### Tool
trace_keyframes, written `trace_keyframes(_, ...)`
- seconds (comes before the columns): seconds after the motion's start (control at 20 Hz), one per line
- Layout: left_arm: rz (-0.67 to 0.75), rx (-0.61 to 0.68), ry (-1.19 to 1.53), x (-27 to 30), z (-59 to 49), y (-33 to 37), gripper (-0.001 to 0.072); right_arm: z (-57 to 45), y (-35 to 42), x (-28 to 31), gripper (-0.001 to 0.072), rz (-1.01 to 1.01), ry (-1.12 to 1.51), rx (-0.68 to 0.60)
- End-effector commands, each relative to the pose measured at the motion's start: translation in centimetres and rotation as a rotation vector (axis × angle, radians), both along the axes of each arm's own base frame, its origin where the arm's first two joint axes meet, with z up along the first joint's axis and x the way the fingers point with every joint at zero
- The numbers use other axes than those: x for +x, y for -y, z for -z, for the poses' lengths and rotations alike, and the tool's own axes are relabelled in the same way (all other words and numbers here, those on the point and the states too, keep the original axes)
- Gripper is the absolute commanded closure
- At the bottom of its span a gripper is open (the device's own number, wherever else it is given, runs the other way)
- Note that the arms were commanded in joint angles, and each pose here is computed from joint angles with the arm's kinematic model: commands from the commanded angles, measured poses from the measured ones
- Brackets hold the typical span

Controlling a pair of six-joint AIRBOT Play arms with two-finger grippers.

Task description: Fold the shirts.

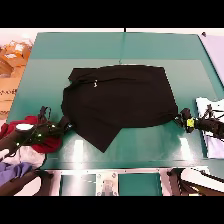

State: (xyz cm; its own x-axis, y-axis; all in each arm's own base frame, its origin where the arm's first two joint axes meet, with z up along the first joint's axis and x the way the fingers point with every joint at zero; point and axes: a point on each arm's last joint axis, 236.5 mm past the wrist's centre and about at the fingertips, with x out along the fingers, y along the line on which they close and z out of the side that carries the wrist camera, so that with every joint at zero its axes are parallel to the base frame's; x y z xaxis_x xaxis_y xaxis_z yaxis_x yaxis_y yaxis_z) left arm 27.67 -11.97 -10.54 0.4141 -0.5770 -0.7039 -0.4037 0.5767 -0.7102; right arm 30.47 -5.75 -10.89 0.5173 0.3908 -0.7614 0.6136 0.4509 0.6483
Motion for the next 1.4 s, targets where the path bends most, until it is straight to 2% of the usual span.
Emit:
trace_keyframes(0.0,0.102,-0.064,0.060,0.6,-2.3,1.2,0.0684,-3.2,-1.0,1.0,0.0691,-0.061,0.063,0.037)
trace_keyframes(0.1,0.160,-0.082,0.203,3.2,-8.1,1.0,0.0684,-9.0,-1.2,3.0,0.0691,-0.098,0.195,0.028)
trace_keyframes(0.2,0.214,-0.036,0.424,5.8,-17.1,0.7,0.0684,-17.6,-1.9,4.8,0.0691,-0.136,0.390,0.007)
trace_keyframes(0.35,0.247,0.088,0.847,6.4,-34.7,0.7,0.0684,-32.2,-3.0,5.0,0.0691,-0.164,0.702,-0.155)
trace_keyframes(0.45,0.259,0.186,1.148,3.2,-47.0,1.3,0.0683,-41.3,-3.9,3.5,0.0691,-0.154,0.879,-0.301)
trace_keyframes(0.6,0.278,0.316,1.495,-4.3,-59.9,2.6,0.0682,-54.1,-5.1,-0.2,0.0691,-0.042,1.155,-0.498)
trace_keyframes(0.8,0.274,0.491,1.793,-13.8,-68.9,4.0,0.0681,-64.6,-8.2,-6.0,0.0691,0.002,1.412,-0.689)
trace_keyframes(0.9,0.254,0.498,1.815,-15.7,-70.1,4.1,0.0681,-66.5,-8.6,-7.2,0.0691,0.024,1.461,-0.732)
trace_keyframes(1.05,0.210,0.514,1.663,-12.8,-68.0,2.5,0.0681,-65.4,-6.3,-6.1,0.0691,0.067,1.391,-0.798)
trace_keyframes(1.2,0.207,0.502,1.426,-6.0,-62.5,0.4,0.0681,-60.4,-2.7,-1.6,0.0691,0.076,1.247,-0.717)
trace_keyframes(1.35,0.230,0.370,1.130,2.6,-52.7,-0.8,0.0681,-50.1,-1.0,5.1,0.0691,-0.036,1.056,-0.594)
